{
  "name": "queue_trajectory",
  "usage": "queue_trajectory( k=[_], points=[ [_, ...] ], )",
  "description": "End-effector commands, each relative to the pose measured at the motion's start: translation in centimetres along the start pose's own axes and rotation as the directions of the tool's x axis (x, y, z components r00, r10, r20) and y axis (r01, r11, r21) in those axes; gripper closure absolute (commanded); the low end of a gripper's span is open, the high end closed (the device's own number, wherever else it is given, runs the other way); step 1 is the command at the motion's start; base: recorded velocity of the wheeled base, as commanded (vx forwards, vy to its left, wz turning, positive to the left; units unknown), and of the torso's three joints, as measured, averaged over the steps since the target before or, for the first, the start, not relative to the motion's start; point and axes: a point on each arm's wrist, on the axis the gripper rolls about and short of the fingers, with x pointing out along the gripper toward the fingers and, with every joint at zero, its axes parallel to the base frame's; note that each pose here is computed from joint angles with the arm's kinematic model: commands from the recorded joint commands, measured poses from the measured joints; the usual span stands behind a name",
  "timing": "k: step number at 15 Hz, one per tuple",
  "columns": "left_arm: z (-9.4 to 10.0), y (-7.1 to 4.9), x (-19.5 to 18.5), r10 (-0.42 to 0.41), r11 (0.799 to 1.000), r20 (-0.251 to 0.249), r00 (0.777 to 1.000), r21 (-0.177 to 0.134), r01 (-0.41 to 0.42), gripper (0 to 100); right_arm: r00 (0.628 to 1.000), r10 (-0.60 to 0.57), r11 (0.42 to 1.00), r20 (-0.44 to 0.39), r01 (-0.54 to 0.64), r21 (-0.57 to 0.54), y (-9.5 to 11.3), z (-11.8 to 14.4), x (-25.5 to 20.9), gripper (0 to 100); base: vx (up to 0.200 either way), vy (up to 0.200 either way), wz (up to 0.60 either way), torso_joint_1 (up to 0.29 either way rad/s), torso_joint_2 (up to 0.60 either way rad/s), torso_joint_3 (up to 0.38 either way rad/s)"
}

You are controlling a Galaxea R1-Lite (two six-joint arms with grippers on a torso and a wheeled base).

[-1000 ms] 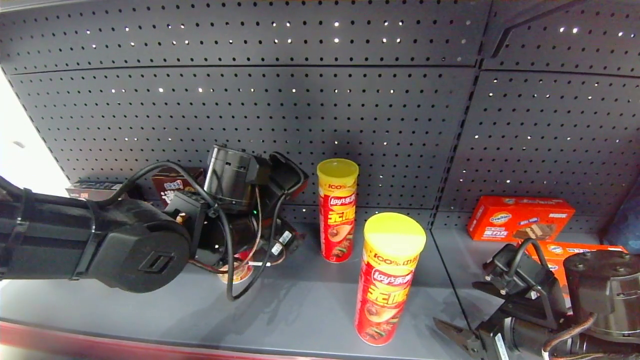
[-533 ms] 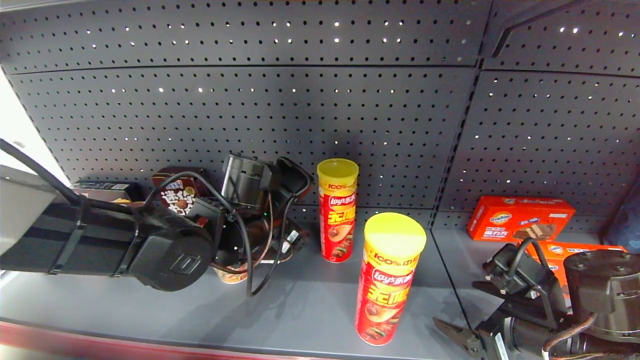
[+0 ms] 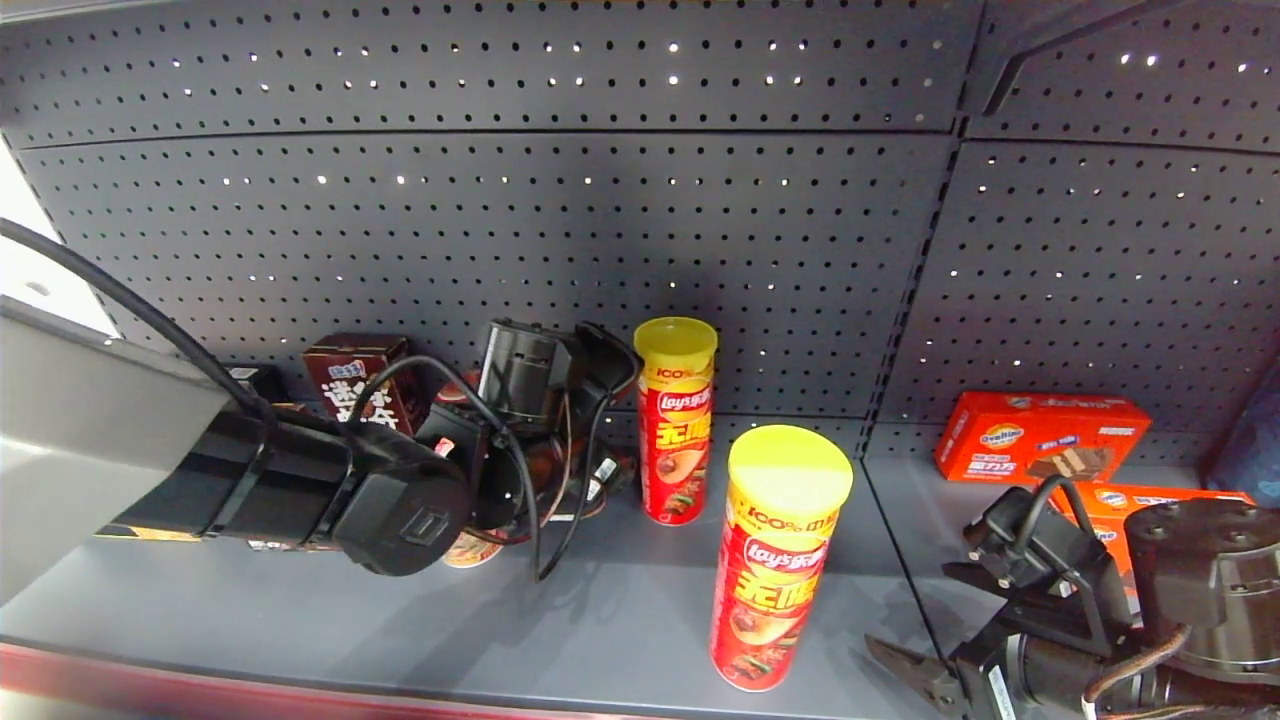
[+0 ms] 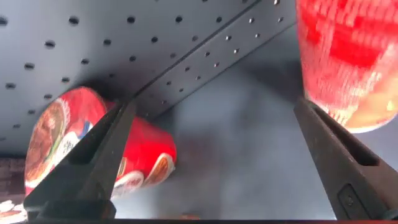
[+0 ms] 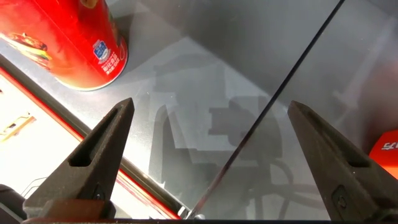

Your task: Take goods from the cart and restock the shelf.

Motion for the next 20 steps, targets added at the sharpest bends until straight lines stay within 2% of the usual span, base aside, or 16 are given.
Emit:
queue_trajectory(
  k=[1, 8, 12, 20],
  points=[
    [0.1, -0.3, 0.8, 0.0, 1.0, -0.002, 1.0, 0.002, 0.0, 0, 1.0, 0.0, 1.0, -0.004, 0.0, -0.001, 0.0, 0.0, 0.1, 0, 0.0, 0.0, 0.0, 0.0, 0.0, 0.0],
    [0.7, -0.9, 1.8, -0.008, 1.0, 0.012, 1.0, 0.004, 0.008, 0, 1.0, 0.011, 1.0, 0.003, -0.011, 0.0, 0.0, 0.1, 0.1, 0, 0.0, 0.0, 0.0, 0.0, 0.0, 0.0],
    [1.1, -0.8, 2.0, -0.004, 1.0, 0.023, 1.0, 0.002, 0.004, 0, 1.0, 0.014, 1.0, 0.002, -0.014, -0.001, 0.0, 0.1, 0.1, 0, 0.0, 0.0, 0.0, 0.0, 0.0, 0.0],
    [2.0, -1.9, 2.3, -0.021, 1.0, 0.048, 0.999, 0.018, 0.02, 0, 1.0, 0.013, 1.0, 0.008, -0.013, 0.0, 0.0, 0.2, 0.1, 0, 0.0, 0.0, 0.0, 0.0, 0.0, 0.0]
  ],
)
